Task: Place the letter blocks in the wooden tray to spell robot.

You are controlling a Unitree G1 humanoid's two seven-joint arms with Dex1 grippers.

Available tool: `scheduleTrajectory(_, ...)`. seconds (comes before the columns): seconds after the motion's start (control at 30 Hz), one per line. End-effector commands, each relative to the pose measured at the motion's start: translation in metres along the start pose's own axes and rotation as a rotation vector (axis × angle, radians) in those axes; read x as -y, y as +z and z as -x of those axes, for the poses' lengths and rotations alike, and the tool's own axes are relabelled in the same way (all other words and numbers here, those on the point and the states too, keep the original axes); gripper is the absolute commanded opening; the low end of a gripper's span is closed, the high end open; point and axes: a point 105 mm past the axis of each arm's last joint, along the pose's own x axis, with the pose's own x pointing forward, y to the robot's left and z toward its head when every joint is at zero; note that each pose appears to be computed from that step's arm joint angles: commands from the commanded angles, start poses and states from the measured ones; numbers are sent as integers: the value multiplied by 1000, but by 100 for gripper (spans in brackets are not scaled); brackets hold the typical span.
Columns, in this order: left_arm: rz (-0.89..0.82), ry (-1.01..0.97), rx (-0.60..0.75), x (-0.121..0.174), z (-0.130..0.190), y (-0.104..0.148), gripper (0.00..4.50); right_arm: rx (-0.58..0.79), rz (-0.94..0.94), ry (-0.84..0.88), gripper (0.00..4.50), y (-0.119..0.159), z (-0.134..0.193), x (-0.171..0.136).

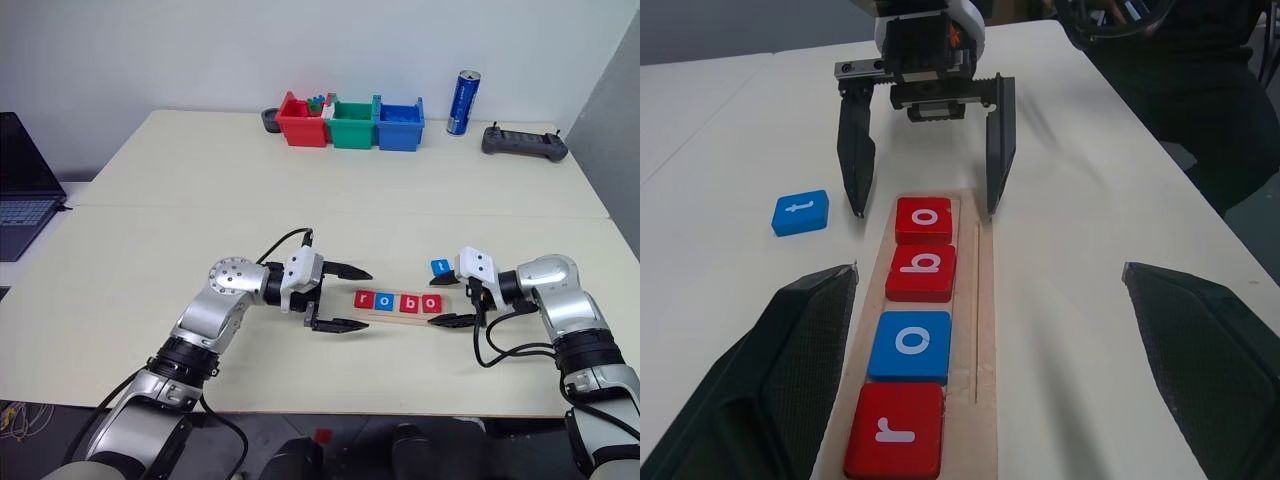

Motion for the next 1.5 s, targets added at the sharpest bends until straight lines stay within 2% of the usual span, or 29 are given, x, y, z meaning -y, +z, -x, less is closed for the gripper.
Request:
scheduleTrajectory(0.03, -51, 20, 21, -6, 3, 12, 450, 49, 33, -32, 447, 19, 11, 7)
scheduleTrajectory(0.23, -50, 16, 23, -7, 1, 12, 450, 83, 33, -67, 447, 25, 11, 9)
scheduleTrajectory(0.33, -51, 16, 24, -8, 1, 12, 450, 95, 33, -88, 389, 26, 13, 13)
scheduleTrajectory(0.67, -53, 8, 19, -8, 1, 12, 450, 82, 50, -163, 27, 15, 10, 26)
scheduleTrajectory(0.7, -53, 8, 18, -8, 1, 12, 450, 79, 52, -165, 3, 15, 9, 26)
scheduleTrajectory(1.27, -52, 3, 16, -7, 3, 13, 450, 13, 74, -81, 3, -3, 1, 8)
scheduleTrajectory(1.5, -52, 0, 14, -9, 3, 13, 450, 27, 60, -90, 3, -1, 4, 9)
